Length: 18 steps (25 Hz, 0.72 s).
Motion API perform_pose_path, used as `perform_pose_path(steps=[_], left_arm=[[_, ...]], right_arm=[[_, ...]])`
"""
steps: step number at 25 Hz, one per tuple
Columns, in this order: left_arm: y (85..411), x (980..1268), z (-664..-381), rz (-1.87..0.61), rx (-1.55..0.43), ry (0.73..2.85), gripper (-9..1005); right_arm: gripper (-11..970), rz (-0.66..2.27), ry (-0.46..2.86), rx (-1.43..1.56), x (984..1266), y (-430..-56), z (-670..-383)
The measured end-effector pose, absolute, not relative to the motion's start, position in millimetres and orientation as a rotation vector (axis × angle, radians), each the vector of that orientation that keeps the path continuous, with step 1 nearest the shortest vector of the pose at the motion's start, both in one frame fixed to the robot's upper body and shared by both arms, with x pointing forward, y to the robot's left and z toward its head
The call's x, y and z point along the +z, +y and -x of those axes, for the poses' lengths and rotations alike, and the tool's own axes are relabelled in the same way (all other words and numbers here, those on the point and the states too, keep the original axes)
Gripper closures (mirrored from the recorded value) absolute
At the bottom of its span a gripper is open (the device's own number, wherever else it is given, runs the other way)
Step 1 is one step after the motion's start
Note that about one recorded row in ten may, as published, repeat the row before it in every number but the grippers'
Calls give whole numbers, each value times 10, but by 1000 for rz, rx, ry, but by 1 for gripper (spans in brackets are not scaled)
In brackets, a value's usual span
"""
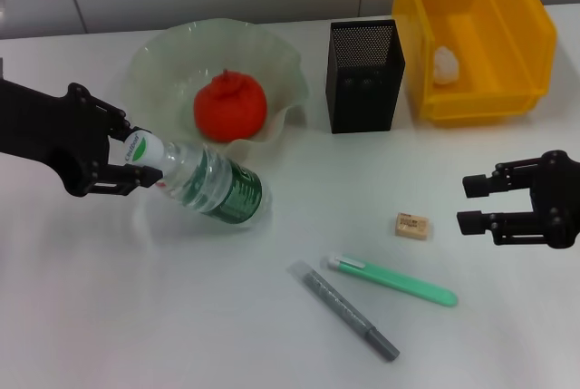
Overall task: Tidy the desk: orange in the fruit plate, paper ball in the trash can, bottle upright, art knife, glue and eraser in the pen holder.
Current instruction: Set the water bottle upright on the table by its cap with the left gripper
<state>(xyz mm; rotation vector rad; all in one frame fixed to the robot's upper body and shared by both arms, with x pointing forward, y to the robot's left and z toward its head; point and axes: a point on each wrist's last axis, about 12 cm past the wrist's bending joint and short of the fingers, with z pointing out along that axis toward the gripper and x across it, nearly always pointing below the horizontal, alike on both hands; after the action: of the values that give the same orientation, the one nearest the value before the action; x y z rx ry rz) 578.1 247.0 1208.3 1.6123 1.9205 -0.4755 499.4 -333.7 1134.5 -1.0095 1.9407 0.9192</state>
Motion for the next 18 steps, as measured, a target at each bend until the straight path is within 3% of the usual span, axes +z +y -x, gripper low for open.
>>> perform_pose_path(steps=[18], left_arm=[[2297, 12269, -5815, -1658, -470, 1933, 561]], right_arm=[[415, 1013, 1938, 917, 11347, -3335, -4998]])
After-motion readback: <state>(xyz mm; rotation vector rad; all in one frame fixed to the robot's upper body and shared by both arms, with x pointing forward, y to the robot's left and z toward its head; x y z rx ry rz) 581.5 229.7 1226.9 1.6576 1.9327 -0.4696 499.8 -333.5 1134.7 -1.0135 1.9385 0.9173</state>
